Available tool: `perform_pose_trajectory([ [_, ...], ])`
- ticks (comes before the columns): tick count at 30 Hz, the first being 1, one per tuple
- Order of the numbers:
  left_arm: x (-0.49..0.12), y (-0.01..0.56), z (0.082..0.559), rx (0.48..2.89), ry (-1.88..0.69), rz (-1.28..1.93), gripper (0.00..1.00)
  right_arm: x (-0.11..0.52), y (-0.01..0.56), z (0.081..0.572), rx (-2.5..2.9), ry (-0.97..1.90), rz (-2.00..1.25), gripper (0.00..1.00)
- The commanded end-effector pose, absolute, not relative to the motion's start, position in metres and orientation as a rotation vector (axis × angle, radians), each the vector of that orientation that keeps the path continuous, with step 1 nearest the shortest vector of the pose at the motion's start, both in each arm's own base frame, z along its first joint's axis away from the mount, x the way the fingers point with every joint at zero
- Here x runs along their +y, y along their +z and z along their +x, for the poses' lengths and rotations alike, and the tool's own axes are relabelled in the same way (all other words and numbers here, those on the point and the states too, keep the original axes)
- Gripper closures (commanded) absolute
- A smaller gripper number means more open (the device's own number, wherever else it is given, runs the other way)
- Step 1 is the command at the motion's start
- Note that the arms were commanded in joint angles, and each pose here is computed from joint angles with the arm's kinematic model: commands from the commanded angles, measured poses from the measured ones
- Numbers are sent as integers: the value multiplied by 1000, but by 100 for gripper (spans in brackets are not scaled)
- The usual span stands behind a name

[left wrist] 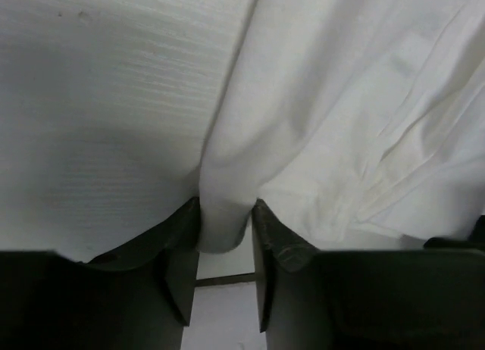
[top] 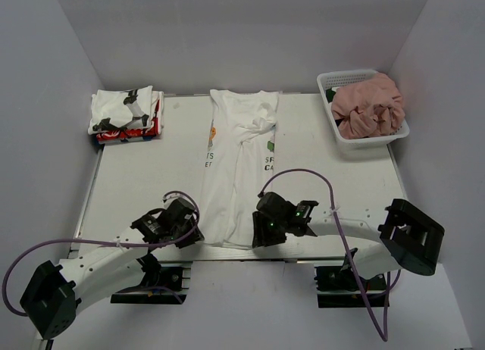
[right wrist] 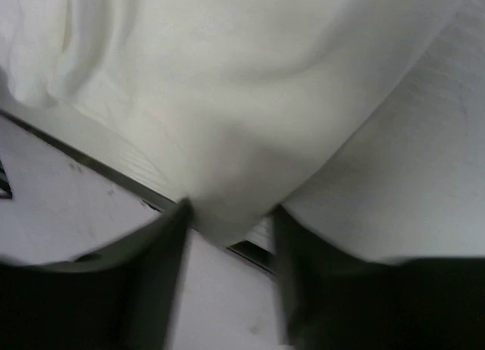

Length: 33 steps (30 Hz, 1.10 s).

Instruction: Fold and stack the t-shirts

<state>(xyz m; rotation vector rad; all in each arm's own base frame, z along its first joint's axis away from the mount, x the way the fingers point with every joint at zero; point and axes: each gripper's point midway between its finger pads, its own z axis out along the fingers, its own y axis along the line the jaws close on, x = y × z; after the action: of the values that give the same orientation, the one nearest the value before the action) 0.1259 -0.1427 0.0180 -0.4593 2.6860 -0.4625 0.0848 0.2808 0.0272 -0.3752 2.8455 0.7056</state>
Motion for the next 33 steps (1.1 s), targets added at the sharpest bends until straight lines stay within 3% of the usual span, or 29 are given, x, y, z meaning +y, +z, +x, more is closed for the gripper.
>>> perform_pose_trajectory([
  [1,-140,10,114,2735,-457,-441,59,281,18,89,2836,683,-323,58],
  [2,-140,10,114,2728,-466,-441,70,280,16,89,2837,678,-325,73],
  [3,-140,11,114,2721,-476,-440,75,279,16,89,2835,673,-320,81],
  [7,-146,12,114,2714,-529,-418,99,285,16,92,2814,696,-326,100],
  [13,-156,34,130,2656,-562,-391,100,295,29,114,2696,678,-337,100],
  [22,-181,89,192,2444,-574,-354,100,290,69,151,2527,600,-317,100],
  [27,-177,119,248,2340,-358,-449,100,275,92,205,2404,444,-242,100],
  [33,-182,156,313,2197,-293,-479,100,273,122,277,2281,364,-158,100],
])
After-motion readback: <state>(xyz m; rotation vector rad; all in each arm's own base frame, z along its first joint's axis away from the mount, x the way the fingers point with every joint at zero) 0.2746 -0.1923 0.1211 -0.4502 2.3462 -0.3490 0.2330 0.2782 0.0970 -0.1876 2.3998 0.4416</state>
